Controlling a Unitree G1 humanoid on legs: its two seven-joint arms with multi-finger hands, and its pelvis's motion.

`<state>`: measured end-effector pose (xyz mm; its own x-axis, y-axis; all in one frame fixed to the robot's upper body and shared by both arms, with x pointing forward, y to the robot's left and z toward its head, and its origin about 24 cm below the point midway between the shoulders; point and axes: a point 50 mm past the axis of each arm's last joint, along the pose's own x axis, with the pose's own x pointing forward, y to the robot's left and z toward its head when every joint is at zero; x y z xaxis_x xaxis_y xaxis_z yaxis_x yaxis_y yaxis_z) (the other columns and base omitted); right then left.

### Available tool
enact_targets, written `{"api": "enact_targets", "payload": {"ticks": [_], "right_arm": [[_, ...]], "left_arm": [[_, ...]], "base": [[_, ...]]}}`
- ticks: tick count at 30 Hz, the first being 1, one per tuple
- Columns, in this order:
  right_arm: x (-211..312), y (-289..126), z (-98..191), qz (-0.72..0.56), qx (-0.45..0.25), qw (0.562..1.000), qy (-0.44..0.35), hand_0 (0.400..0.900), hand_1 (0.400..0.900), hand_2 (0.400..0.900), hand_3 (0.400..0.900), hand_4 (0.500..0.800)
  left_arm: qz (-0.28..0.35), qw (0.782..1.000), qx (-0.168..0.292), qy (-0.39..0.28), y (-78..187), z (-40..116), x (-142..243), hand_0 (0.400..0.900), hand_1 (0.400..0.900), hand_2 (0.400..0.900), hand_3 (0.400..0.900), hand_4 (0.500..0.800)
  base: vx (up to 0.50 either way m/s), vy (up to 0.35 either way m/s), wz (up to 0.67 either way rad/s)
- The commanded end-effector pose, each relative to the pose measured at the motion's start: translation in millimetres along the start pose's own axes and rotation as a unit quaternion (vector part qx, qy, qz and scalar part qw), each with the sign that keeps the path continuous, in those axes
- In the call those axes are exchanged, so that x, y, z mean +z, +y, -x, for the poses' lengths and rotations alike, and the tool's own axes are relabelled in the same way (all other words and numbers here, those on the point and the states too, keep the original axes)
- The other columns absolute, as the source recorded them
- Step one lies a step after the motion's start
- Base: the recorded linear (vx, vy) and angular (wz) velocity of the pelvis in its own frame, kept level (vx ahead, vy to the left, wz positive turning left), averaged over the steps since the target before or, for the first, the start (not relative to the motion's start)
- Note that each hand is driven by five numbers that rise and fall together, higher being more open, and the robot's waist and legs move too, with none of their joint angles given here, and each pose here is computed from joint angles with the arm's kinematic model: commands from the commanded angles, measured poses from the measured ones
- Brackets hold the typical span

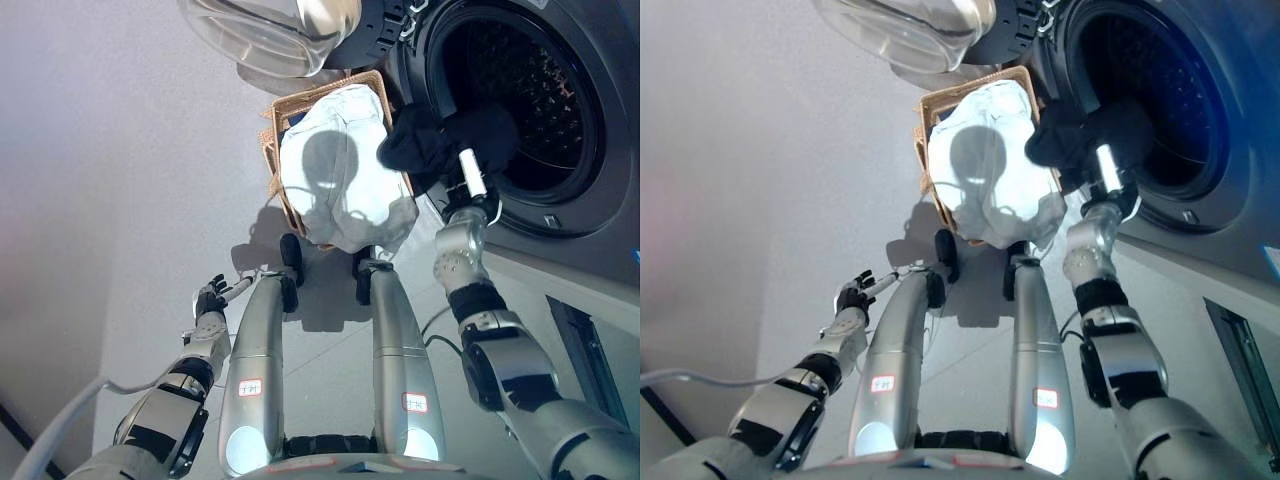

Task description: Put the clothes in the basket into the washing machine.

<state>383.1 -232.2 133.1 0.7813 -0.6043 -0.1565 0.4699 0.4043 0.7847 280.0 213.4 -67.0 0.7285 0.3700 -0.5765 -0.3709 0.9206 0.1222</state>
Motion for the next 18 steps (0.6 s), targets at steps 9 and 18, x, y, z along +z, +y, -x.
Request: {"api": "enact_targets", "payload": {"ticks": [9,18], "right_arm": [[155,20,-36,-0.042,-0.058,0.980,-0.188,0.592,0.592,0.592,0.592,0.615],[137,17,-37,0.016,-0.032,0.984,-0.172,0.900,0.900,0.900,0.900,0.800]], "left_arm": [[-0.016,0.997,0.004,0.080,9,16.1,-61,0.900,0.900,0.900,0.900,0.800],[-0.022,0.996,-0.013,0.083,-3,18.6,-63,0.900,0.900,0.900,0.900,0.800]], "base": [[0.045,-0.009,0.04],[0.012,-0.005,0.00]]}}
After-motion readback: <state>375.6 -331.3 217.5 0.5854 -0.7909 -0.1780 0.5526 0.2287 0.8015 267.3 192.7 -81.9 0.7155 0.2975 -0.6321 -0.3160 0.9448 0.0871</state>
